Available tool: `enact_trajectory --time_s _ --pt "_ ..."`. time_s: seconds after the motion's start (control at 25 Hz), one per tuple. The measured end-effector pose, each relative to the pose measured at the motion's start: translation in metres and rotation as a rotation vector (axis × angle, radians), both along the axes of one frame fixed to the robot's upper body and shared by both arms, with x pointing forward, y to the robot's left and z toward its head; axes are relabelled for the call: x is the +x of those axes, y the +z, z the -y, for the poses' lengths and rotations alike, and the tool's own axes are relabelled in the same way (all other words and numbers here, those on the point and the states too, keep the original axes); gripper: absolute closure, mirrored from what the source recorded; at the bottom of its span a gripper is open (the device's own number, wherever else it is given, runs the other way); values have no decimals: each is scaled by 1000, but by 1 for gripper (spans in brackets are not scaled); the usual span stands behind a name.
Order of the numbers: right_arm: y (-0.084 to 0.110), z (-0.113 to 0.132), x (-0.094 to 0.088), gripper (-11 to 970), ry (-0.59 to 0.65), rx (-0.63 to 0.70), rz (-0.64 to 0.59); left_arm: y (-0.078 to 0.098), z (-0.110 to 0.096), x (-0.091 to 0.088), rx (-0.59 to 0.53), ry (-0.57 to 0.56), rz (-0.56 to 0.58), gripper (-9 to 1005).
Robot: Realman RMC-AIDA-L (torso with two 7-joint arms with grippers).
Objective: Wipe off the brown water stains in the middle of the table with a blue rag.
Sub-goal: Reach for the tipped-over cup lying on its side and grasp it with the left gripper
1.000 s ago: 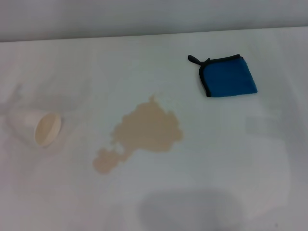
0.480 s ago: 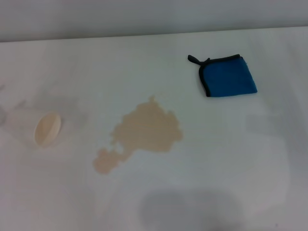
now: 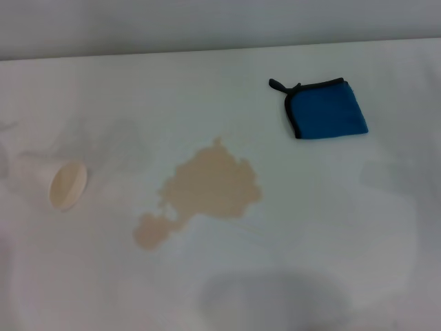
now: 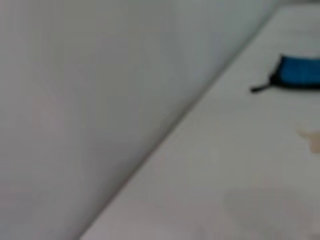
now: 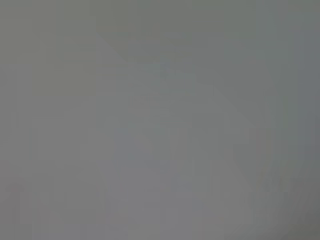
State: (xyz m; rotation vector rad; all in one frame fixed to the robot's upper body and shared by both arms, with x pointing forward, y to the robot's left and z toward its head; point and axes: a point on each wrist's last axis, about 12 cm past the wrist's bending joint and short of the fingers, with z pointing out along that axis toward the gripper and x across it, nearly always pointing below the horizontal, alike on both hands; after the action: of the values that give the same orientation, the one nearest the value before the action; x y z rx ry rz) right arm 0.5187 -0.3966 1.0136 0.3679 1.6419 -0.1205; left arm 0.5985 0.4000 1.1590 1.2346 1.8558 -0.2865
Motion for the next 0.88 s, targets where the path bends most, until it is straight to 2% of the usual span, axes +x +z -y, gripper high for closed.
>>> enact_trajectory --time_s 0.28,0.6,0.88 --pt "-4 -2 1 142 -4 14 -30 11 2 8 149 -95 -33 111" --pt "-5 -8 14 142 -8 48 -70 26 9 19 300 -223 -52 112" --pt "-5 -2 14 142 -73 97 -69 31 20 28 374 -308 -14 112"
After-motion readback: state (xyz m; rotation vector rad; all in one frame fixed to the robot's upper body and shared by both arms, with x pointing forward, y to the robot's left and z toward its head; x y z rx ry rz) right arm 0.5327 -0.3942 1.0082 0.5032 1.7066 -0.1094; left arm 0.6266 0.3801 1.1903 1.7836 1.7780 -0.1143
